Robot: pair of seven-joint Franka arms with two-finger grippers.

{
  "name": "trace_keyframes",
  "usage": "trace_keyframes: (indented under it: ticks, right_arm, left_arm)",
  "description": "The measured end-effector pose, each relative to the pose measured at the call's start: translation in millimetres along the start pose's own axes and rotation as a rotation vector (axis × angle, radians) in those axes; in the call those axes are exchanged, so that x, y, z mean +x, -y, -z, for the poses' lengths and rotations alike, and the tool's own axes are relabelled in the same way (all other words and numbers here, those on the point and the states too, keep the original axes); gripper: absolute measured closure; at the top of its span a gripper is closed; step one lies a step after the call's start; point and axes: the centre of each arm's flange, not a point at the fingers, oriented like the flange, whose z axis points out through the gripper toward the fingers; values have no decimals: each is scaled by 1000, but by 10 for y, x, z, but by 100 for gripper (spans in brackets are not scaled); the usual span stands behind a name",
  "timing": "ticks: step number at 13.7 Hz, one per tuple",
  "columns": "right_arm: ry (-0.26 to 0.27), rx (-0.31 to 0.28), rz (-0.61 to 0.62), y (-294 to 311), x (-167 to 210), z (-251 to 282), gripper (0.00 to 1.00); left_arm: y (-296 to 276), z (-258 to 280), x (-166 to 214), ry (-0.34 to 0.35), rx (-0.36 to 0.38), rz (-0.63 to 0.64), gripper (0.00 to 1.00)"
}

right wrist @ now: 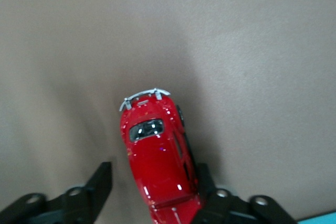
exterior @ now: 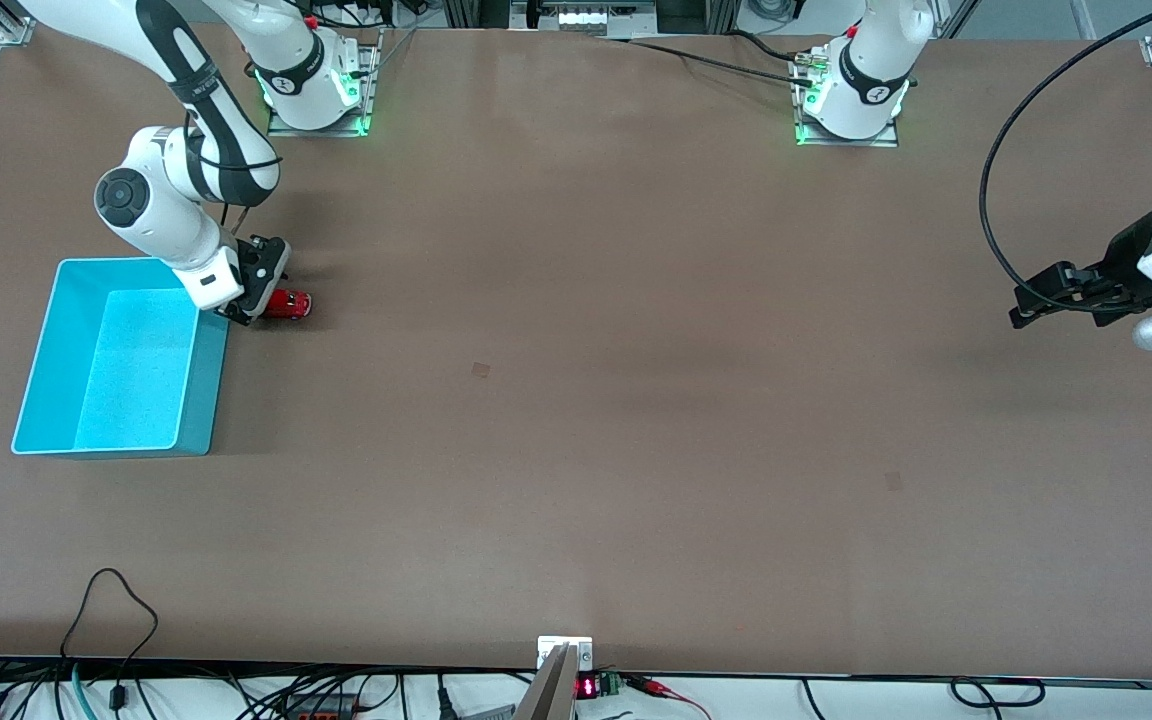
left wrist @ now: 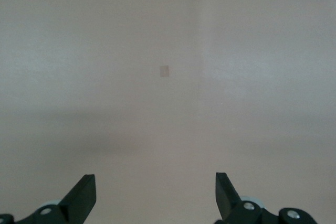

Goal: Wind red beetle toy and store in blue box
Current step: 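Lift the red car with the right gripper and carry it over the box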

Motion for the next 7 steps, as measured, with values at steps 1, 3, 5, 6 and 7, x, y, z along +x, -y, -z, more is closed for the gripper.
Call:
trace_keyframes:
  ticks: [1,3,5,6,7]
  right_arm:
    - [-3,-9,4,-8,13,9,44]
    - [-5,-16,9,-14,37,22,54]
    - [-8,-24,12,-34,59,44,57]
    - [-11,-35,13,-68,76,78,57]
    - [-16,-51,12,-124,94,132,57]
  left_arm:
    - [0,-4,0,1,0,0,0]
    - [0,-6,0,1,0,0,0]
    - [0,-7,0,1,0,0,0]
    - [0,-9,0,2,0,-1,0]
    - [-1,-10,-1,2,0,-1,0]
